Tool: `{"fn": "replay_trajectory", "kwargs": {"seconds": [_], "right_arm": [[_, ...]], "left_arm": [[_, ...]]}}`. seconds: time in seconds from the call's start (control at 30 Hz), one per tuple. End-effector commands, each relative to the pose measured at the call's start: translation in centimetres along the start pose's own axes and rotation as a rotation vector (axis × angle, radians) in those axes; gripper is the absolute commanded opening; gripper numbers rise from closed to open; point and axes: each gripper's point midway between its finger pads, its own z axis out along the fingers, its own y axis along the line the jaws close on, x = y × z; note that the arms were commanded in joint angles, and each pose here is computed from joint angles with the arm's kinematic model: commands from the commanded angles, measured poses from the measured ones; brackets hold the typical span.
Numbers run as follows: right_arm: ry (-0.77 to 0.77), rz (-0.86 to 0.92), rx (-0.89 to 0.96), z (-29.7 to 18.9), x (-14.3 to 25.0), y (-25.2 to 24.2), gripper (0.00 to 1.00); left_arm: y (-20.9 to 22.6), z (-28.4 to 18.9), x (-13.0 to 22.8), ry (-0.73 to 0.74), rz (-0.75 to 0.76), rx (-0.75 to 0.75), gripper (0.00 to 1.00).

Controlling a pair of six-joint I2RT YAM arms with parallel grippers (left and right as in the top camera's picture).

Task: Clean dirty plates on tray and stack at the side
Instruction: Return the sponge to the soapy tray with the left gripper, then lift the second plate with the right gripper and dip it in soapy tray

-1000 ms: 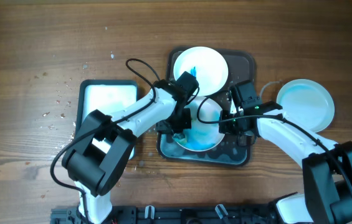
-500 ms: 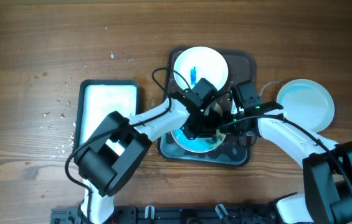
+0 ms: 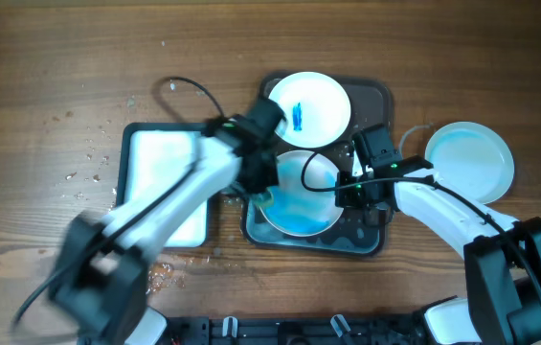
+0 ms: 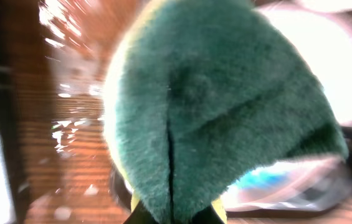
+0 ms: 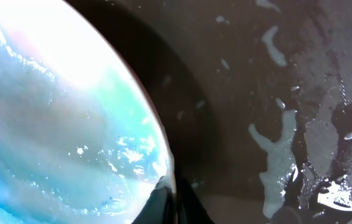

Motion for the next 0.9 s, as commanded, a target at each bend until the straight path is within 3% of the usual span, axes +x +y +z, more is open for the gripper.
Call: {"fn": "replay_trajectory", "kwargs": {"seconds": [0.0, 0.1, 0.23, 0.3, 0.33, 0.4, 0.53, 0.67, 0.73, 0.77, 0.87], "right_arm": [[0.018, -0.069, 0.088, 0.8, 0.5, -2.0, 0.04], [-0.004, -0.075, 0.079, 0.8, 0.0, -1.8, 0.04], [-0.001, -0.075, 0.071, 0.4, -0.3, -1.4, 0.04], [0.012, -0.095, 0.077, -0.9, -0.8, -0.9, 0.04], [0.01, -0.107, 0.077, -1.8, -1.3, -0.6, 0.04], [0.001, -0.136, 0.076, -4.0, -2.3, 0.4, 0.04], [-0.029, -0.235, 0.145, -8.8, -4.3, 2.5, 0.04], [-0.123, -0.374, 0.154, -12.2, -5.9, 7.0, 0.04], [-0.236, -0.454, 0.148, -13.3, -7.1, 10.5, 0.04], [-0.309, -0.496, 0.141, -13.6, -7.6, 12.6, 0.04], [-0.549, -0.595, 0.119, -14.5, -8.8, 19.2, 0.04]], "left_arm": [[4.1, -7.5, -2.9, -0.201, -0.044, 0.023, 0.04], [11.4, -7.9, -3.8, -0.215, -0.172, -0.145, 0.04], [16.7, -2.6, -2.5, -0.134, -0.303, -0.203, 0.04], [16.9, -0.1, -1.7, -0.085, -0.29, -0.155, 0.06], [16.6, 0.3, -1.6, -0.065, -0.28, -0.135, 0.1], [15.9, 0.2, -1.7, -0.058, -0.279, -0.097, 0.32], [14.6, -3.8, -3.5, -0.104, -0.258, 0.008, 0.82], [16.1, -10.1, -4.8, -0.202, -0.34, 0.032, 0.88], [16.6, -14.0, -5.1, -0.27, -0.394, 0.104, 0.9], [17.0, -15.8, -5.1, -0.308, -0.421, 0.136, 1.0], [19.2, -19.5, -4.3, -0.438, -0.512, 0.171, 1.0]]}}
